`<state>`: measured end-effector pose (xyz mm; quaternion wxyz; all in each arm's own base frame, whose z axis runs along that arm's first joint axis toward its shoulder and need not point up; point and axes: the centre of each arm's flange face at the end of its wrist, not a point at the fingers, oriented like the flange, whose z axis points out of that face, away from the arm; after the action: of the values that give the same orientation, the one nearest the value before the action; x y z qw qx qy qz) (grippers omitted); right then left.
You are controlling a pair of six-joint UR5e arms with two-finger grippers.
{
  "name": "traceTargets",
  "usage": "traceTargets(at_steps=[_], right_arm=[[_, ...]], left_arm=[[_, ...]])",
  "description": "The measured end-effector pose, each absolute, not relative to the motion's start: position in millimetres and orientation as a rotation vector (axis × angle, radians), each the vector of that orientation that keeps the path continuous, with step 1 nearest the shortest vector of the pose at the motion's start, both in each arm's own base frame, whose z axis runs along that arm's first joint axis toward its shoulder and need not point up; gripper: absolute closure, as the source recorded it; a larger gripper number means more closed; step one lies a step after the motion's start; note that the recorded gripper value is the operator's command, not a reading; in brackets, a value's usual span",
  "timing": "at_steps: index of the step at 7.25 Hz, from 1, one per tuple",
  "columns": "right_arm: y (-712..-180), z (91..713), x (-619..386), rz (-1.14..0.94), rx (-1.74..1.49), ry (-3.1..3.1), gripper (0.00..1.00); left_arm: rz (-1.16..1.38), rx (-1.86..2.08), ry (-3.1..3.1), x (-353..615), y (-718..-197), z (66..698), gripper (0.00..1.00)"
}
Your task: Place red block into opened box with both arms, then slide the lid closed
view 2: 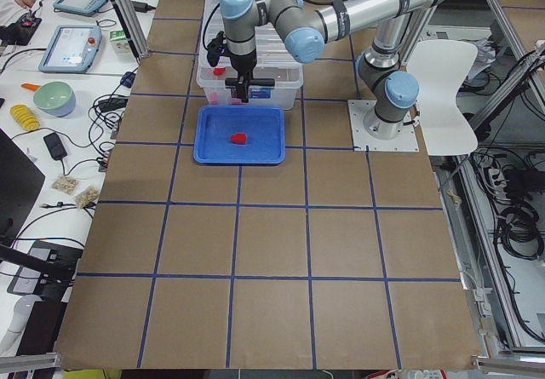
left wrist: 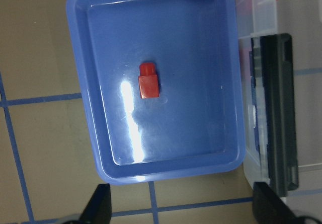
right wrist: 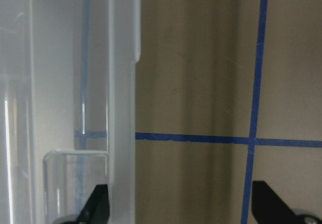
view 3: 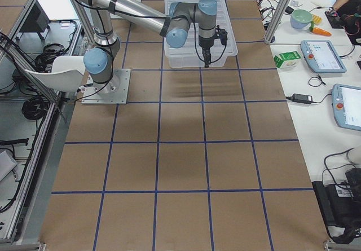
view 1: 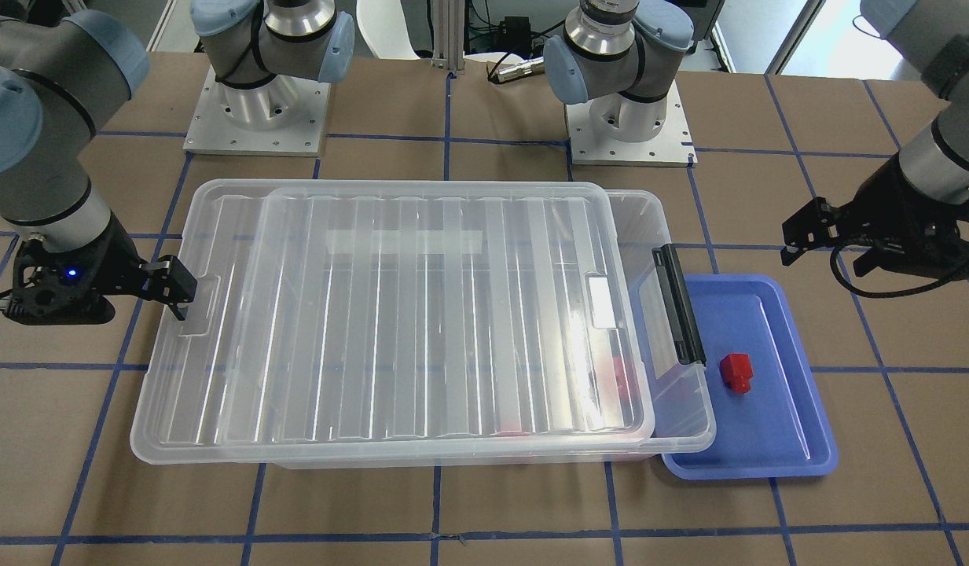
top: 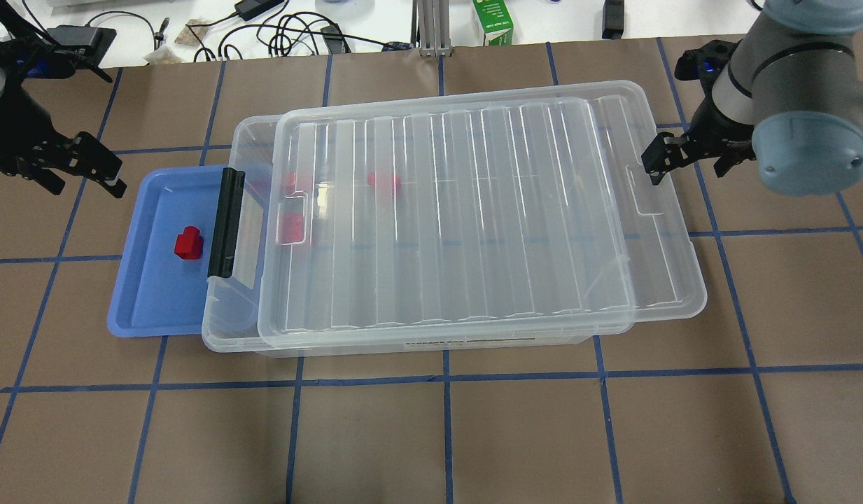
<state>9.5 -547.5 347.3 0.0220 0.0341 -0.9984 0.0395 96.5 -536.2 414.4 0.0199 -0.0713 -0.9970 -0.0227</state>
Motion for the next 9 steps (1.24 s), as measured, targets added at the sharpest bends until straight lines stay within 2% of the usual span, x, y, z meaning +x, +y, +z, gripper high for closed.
traceTargets(at_steps=[5, 9], right_arm=[[-548.1, 351.2, -29.9, 0.124, 0.071, -3.083, 0.00], [-545.1, 354.5, -71.5, 0.129, 0.067, -3.078, 0.00]], left_arm=[[-0.067, -0.170, -3.089, 122.9, -590.2, 295.3, 0.00], [-0.149, -0.191, -3.054, 99.6, -602.8, 232.9, 0.00]])
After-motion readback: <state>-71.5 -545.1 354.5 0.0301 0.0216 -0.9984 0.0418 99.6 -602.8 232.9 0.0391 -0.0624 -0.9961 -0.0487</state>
